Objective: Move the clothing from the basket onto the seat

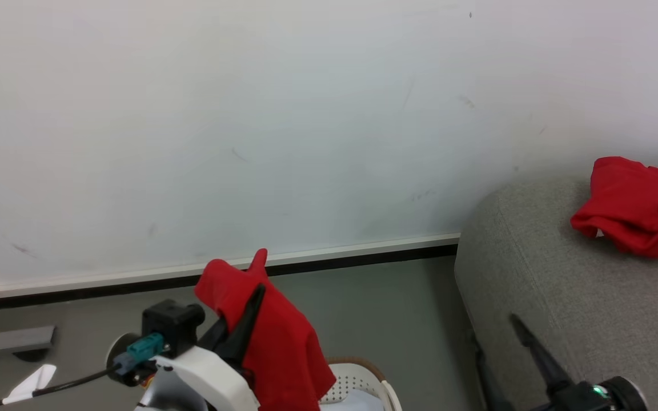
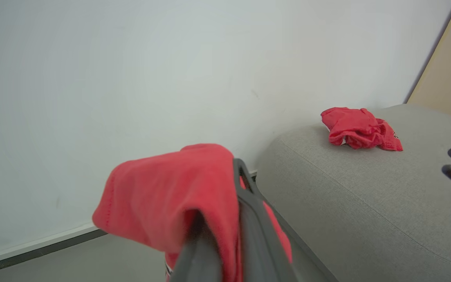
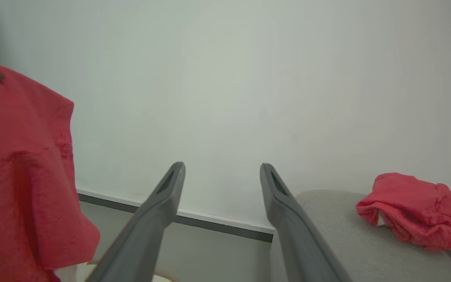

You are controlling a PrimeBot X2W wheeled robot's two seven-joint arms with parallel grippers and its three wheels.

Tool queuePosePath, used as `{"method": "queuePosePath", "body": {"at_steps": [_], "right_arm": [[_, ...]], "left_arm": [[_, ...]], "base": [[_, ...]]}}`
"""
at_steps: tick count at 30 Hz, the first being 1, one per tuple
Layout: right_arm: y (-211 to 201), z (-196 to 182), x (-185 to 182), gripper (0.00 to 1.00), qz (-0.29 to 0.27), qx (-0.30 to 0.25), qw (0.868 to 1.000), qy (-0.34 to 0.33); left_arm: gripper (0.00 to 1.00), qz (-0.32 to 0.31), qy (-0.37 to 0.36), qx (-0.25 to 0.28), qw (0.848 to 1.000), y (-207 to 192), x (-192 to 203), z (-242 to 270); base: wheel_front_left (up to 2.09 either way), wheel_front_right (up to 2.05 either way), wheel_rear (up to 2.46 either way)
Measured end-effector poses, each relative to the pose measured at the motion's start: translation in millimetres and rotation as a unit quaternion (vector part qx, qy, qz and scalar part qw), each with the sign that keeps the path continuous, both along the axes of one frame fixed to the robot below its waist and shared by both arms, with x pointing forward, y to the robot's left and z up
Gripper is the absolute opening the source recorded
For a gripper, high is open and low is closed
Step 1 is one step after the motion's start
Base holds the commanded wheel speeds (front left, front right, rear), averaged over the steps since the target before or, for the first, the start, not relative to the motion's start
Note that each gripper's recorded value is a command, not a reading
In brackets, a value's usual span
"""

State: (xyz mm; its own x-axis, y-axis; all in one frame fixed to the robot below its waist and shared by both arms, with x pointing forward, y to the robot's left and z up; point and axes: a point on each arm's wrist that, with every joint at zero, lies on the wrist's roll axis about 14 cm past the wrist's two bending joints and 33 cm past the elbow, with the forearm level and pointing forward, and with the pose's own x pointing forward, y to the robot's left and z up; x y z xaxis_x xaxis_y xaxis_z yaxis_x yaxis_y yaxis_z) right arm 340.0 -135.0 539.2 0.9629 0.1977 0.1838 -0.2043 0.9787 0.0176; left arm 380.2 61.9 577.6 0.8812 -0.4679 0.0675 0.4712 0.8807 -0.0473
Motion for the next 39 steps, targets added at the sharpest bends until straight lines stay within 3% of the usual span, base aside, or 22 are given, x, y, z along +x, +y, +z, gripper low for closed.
{"method": "queuePosePath", "body": {"at_steps": [11,18,24,25,26,28,35,36,37,38,39], "right_arm": [[103,9,-10,1.00,0.182,-0.025,0.983,-0.013],[134,15,-10,1.00,0.242,-0.030,0.970,-0.015],[136,4,-3,0.99,0.247,-0.036,0.968,0.006],[135,2,-2,0.36,0.246,-0.035,0.969,0.011],[137,2,-3,0.00,0.249,-0.034,0.968,0.012],[143,0,-6,0.00,0.261,-0.030,0.965,0.017],[125,9,1,0.00,0.237,-0.016,0.971,0.011],[121,10,2,0.00,0.232,-0.015,0.972,0.009],[117,12,3,0.00,0.227,-0.014,0.974,0.006],[112,14,5,0.00,0.219,-0.012,0.976,0.004],[107,16,7,0.00,0.212,-0.011,0.977,0.001]], "left_arm": [[0.00,-0.067,-0.005,-0.021,0.998,-43,-14,13],[0.00,-0.126,-0.006,-0.030,0.992,-80,-28,20],[0.00,-0.167,0.003,-0.036,0.985,-103,-41,19],[0.00,-0.172,0.003,-0.035,0.984,-105,-42,20],[0.00,-0.175,0.003,-0.035,0.984,-107,-43,20],[0.00,-0.176,0.005,-0.038,0.984,-107,-44,20],[0.00,-0.171,0.012,-0.026,0.985,-104,-38,13],[0.04,-0.169,0.013,-0.025,0.985,-104,-37,12],[0.35,-0.167,0.012,-0.024,0.986,-103,-35,11],[0.88,-0.167,0.013,-0.021,0.986,-103,-34,9],[1.00,-0.166,0.012,-0.014,0.986,-103,-33,6]], "base": [[0.00,0.00,0.00],[0.00,0.00,0.00],[0.00,0.00,0.00],[0.00,0.00,0.00],[0.00,0.00,0.00],[0.00,0.00,0.00],[0.00,0.00,0.00],[0.00,0.00,0.00],[0.00,0.00,0.00],[0.00,0.00,0.00],[0.00,0.00,0.00]]}}
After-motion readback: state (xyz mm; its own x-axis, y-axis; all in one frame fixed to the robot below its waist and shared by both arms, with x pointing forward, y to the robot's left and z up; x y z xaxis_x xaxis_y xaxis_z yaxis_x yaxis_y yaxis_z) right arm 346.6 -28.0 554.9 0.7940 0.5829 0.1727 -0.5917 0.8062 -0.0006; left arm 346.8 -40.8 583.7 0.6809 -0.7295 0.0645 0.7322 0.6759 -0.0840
